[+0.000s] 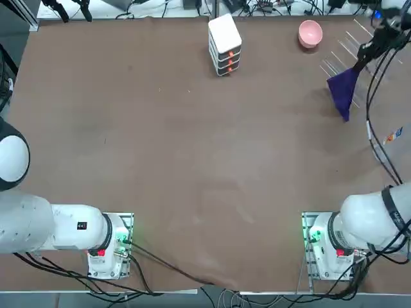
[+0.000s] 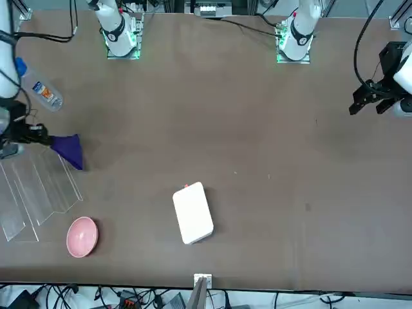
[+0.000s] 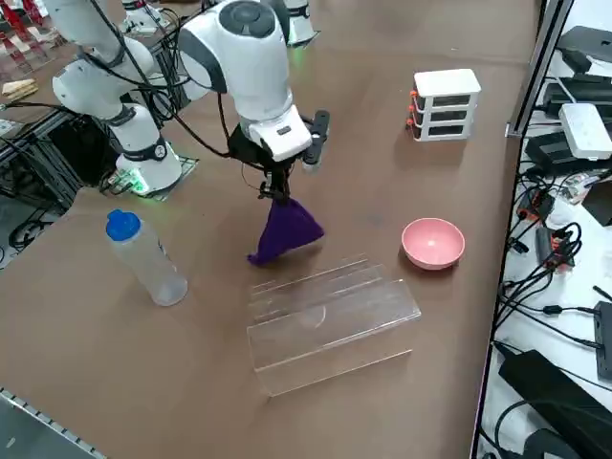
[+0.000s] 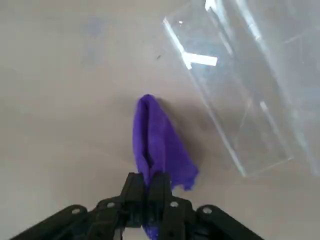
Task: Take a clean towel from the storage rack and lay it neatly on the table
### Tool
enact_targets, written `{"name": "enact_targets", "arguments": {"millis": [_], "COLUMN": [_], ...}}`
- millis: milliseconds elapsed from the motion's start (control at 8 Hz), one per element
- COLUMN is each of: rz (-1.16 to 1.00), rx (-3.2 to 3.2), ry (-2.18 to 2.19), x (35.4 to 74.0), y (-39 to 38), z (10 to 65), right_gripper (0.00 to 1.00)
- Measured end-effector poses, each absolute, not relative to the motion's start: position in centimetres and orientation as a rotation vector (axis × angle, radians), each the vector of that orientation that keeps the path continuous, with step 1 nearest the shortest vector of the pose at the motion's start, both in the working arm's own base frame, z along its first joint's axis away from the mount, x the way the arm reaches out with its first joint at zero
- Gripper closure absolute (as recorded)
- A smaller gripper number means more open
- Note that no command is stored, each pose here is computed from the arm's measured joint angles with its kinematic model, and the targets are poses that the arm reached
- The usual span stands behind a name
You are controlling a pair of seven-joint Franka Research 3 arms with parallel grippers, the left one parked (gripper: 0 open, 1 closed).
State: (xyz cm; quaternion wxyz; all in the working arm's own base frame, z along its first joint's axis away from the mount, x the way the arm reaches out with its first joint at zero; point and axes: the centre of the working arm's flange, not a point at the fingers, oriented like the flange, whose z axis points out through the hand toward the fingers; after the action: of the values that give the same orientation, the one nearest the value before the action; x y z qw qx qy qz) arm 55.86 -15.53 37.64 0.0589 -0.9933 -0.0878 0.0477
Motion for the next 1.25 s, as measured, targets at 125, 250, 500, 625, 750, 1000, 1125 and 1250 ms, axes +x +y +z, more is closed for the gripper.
{"name": "enact_targets", "arguments": {"millis": [125,250,500,625,750,1000,1125,1250], "rz": [0.161,0.171,0.217,0.253,0.291,0.370,0.409,0.438], "rx": [-3.007,-3.009,-3.005,-3.003,-3.008,-3.013,-3.009,-3.007], "ry": [-0.255,-0.247,-0.231,-0.207,-0.167,-0.141,-0.138,-0.122], "x": [55.2,54.8,53.5,53.0,52.8,51.7,50.9,50.3], "y": [-14.0,-12.4,-9.4,-7.8,-5.5,-1.6,-0.9,-0.8], "z": [37.4,37.6,36.9,36.1,35.2,33.4,32.4,31.6], "right_gripper": [0.95,0.95,0.95,0.95,0.95,0.95,0.95,0.95]}}
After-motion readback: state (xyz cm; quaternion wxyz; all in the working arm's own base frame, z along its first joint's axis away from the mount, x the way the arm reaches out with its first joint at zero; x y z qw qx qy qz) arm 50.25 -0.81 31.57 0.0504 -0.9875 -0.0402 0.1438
